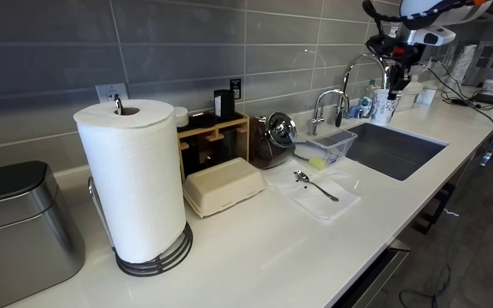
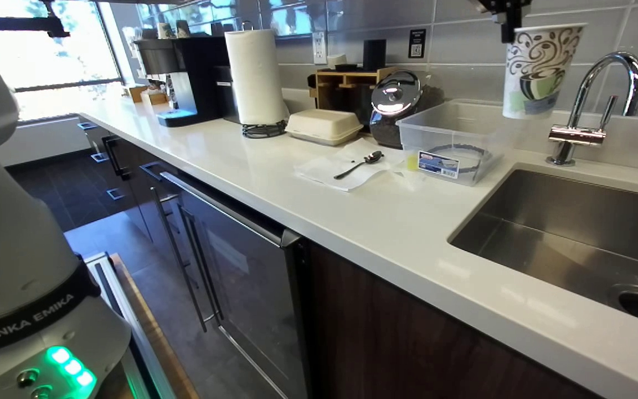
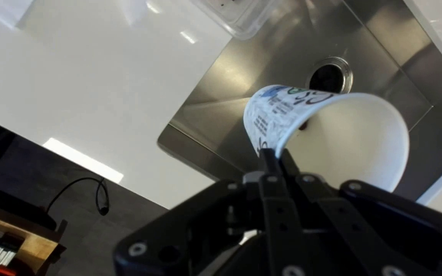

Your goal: Put the coffee cup in the sink.

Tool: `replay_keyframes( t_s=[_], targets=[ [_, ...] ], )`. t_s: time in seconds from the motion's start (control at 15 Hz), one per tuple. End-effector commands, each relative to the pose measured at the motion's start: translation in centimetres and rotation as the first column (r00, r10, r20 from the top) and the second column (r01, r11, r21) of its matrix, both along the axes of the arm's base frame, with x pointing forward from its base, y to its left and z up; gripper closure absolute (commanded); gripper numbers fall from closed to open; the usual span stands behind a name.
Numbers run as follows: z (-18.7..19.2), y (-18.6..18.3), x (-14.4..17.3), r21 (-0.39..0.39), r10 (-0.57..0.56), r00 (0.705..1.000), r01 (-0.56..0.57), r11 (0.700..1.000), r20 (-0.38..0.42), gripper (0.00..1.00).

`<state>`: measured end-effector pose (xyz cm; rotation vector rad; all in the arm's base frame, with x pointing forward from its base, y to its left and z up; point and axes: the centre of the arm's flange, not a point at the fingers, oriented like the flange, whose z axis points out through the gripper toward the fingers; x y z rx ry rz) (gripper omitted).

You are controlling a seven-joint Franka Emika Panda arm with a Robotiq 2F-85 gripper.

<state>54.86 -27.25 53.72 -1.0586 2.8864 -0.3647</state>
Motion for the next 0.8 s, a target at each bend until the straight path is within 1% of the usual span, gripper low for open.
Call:
replay_keyframes(
  t_s=[0.0, 0.13, 0.4, 0.6, 0.67, 0.73],
  targets=[
    [-2.5, -4.4, 5.1, 0.003, -0.111, 0.993, 0.111, 0.994, 0.045, 0.99],
    [-4.4, -6.6, 6.5, -0.001, -0.155, 0.985, 0.156, 0.988, 0.072, 0.99],
    [-8.3, -10.3, 8.0, 0.033, -0.196, 0.977, 0.194, 0.980, 0.088, 0.99],
    [-11.4, -12.6, 8.9, 0.051, -0.234, 0.969, 0.230, 0.972, 0.081, 0.99],
    [-12.5, -13.3, 9.0, 0.060, -0.259, 0.964, 0.255, 0.965, 0.064, 0.99],
    [-11.1, -11.3, 6.9, 0.044, -0.218, 0.975, 0.215, 0.976, 0.053, 0.99]
  ],
)
